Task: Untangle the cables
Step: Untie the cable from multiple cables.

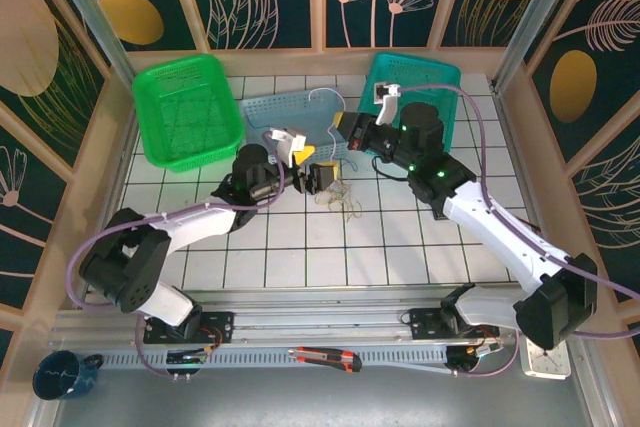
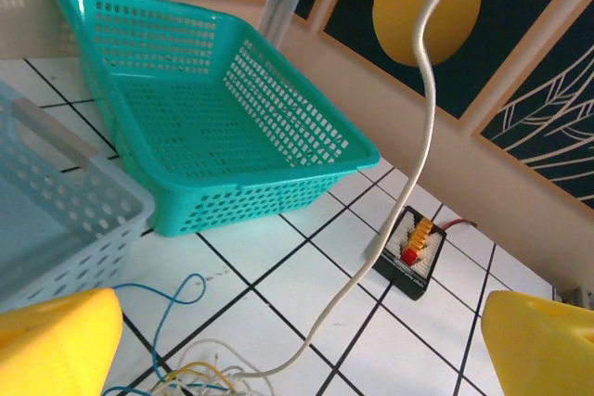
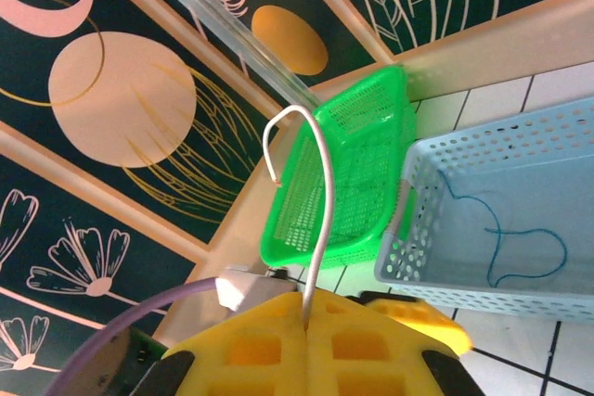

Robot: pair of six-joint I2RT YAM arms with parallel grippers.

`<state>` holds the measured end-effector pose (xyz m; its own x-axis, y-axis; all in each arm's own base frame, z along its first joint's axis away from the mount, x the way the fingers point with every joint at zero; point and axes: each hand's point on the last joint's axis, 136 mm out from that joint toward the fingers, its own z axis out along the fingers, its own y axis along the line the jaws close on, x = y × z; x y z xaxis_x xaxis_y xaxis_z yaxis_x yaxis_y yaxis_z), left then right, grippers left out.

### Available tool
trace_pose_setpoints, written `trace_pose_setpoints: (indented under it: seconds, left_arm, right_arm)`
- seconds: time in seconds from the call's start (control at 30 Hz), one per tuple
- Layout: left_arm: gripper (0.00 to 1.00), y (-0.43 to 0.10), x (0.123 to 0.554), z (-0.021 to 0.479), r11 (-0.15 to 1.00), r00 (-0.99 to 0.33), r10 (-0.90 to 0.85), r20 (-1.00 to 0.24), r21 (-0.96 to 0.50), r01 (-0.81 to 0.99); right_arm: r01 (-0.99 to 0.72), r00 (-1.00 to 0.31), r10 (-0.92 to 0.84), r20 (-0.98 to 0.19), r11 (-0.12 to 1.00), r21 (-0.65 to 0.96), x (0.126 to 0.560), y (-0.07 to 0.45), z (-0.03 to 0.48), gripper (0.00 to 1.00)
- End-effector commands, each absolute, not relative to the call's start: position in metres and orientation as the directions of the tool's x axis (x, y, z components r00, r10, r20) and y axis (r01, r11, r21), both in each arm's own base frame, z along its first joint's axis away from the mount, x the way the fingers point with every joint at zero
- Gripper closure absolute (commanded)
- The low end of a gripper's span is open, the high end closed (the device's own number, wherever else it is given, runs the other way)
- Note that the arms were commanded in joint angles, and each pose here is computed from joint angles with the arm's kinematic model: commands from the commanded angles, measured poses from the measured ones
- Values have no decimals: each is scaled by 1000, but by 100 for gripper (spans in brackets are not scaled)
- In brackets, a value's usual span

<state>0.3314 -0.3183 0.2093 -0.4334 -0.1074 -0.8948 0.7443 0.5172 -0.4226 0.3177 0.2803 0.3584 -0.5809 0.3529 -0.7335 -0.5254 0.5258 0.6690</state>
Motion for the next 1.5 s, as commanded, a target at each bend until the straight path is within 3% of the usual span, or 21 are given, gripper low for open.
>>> trace_pose_setpoints:
  seconds: [0.0, 0.17, 0.53, 0.77, 1.1, 1.47]
  left_arm:
    - [1, -330, 331, 224, 469, -387, -141, -911, -406, 784]
    - [8, -330, 337, 213, 482, -409, -191, -893, -448, 753]
    - [49, -332, 339, 174, 490, -480, -175, -860, -499, 715]
    - [63, -325, 331, 123, 529, -554, -121, -824, -526, 666]
    - [63, -311, 315, 79, 572, -612, -72, -788, -535, 622]
    - [62, -304, 306, 53, 589, -653, -51, -756, -550, 591]
  right_arm:
    - [-585, -537, 363, -761, 490, 646, 312, 287, 390, 100]
    - [-622, -518, 389, -762, 440, 648, 304, 290, 418, 100]
    - [-711, -448, 492, -746, 310, 632, 287, 284, 495, 100]
    - [-753, -386, 547, -743, 278, 596, 283, 275, 537, 100]
    - [-788, -303, 644, -703, 246, 565, 284, 240, 587, 100]
    - [-805, -160, 746, -647, 280, 522, 291, 175, 638, 100]
